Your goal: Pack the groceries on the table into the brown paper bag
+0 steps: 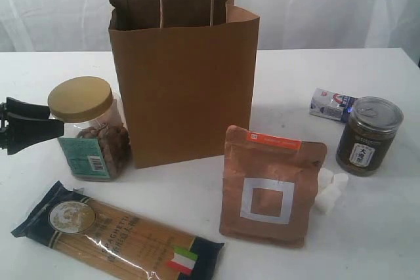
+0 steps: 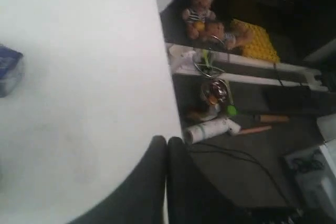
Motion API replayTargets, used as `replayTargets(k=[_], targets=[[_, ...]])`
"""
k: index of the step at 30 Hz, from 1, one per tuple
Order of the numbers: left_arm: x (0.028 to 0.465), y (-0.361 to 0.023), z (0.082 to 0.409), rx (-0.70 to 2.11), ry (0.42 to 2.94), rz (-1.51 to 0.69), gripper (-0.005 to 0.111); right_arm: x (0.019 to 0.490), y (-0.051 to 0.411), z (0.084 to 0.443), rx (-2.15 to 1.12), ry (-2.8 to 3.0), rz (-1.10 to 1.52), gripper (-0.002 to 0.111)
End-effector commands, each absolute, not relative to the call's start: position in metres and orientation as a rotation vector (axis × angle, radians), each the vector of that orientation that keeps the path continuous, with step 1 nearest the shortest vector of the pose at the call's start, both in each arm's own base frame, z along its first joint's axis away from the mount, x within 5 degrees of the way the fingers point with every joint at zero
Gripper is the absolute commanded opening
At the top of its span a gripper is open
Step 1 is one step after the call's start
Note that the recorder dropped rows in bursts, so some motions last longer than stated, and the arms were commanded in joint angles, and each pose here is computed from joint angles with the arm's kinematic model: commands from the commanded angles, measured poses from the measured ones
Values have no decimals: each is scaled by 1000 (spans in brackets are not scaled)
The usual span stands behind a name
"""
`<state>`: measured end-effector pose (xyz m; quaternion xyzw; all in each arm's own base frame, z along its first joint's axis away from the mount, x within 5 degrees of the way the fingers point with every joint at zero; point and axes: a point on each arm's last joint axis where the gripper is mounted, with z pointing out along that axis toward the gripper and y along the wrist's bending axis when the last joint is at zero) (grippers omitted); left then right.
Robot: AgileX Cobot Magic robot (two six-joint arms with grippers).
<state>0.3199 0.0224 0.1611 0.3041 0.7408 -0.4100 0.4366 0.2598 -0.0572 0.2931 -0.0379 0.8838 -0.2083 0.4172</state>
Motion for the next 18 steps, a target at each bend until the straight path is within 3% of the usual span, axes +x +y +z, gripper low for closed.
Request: replayTargets(k=[1, 8, 12, 18], targets=[[321, 23, 163, 866, 1736, -928, 105, 261, 0, 303, -340, 2212, -196, 0], [320, 23, 163, 872, 1736, -931, 105, 237, 110, 291, -889, 2142, 579, 0], [321, 23, 163, 872, 1737, -929, 105, 242, 143, 287, -861, 2059, 633, 0], [320, 23, 161, 892, 1753, -921, 105, 228, 203, 238, -1103, 2155, 744, 0]])
